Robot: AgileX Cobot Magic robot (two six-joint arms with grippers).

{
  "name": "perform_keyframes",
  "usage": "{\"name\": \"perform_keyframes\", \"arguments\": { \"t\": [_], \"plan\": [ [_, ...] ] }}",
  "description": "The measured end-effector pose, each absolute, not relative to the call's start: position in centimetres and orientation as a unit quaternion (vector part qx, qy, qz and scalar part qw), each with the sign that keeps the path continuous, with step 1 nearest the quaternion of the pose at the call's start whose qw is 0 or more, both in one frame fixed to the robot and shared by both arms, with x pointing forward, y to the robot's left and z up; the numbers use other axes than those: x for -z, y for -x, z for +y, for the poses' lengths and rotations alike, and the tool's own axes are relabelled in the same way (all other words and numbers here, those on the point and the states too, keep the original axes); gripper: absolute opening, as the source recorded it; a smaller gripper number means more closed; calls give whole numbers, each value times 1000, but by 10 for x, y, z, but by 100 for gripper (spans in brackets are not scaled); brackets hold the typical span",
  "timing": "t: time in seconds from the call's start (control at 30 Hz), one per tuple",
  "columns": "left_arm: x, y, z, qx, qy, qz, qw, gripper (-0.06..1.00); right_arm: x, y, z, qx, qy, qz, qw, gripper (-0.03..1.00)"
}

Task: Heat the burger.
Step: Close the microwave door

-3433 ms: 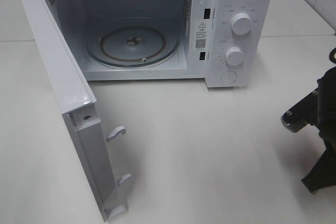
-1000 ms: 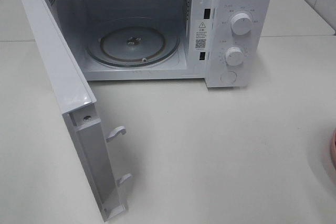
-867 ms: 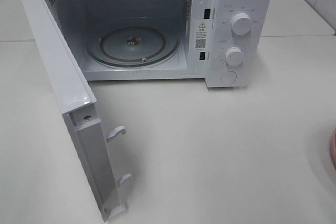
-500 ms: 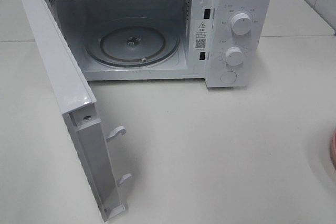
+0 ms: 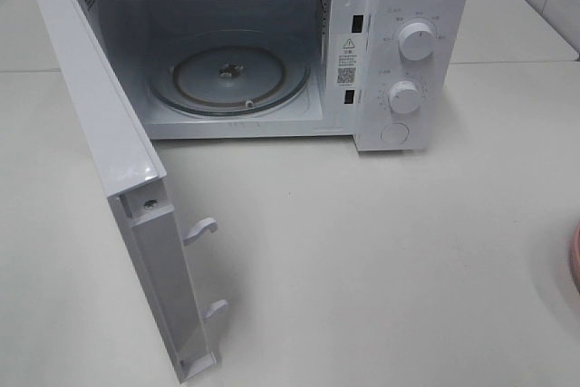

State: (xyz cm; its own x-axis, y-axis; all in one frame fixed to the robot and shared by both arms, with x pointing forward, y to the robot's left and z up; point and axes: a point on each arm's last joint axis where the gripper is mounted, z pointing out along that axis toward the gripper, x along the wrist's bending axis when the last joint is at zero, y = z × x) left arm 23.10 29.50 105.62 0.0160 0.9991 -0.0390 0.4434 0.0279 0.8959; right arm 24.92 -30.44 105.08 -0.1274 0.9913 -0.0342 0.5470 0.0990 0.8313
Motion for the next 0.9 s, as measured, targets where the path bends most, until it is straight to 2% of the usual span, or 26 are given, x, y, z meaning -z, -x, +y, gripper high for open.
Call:
{"name": "perform_keyframes", "arguments": {
  "t": [0.37,0.9],
  "plan": [
    [-1056,-231,295,-358,-598,603,388,99,-1049,-234,-306,-368,-591,620,362,77],
    [-1056,-231,295,-358,-598,603,388,99,-1049,-234,-306,-366,-594,618,363,77]
  ]
}}
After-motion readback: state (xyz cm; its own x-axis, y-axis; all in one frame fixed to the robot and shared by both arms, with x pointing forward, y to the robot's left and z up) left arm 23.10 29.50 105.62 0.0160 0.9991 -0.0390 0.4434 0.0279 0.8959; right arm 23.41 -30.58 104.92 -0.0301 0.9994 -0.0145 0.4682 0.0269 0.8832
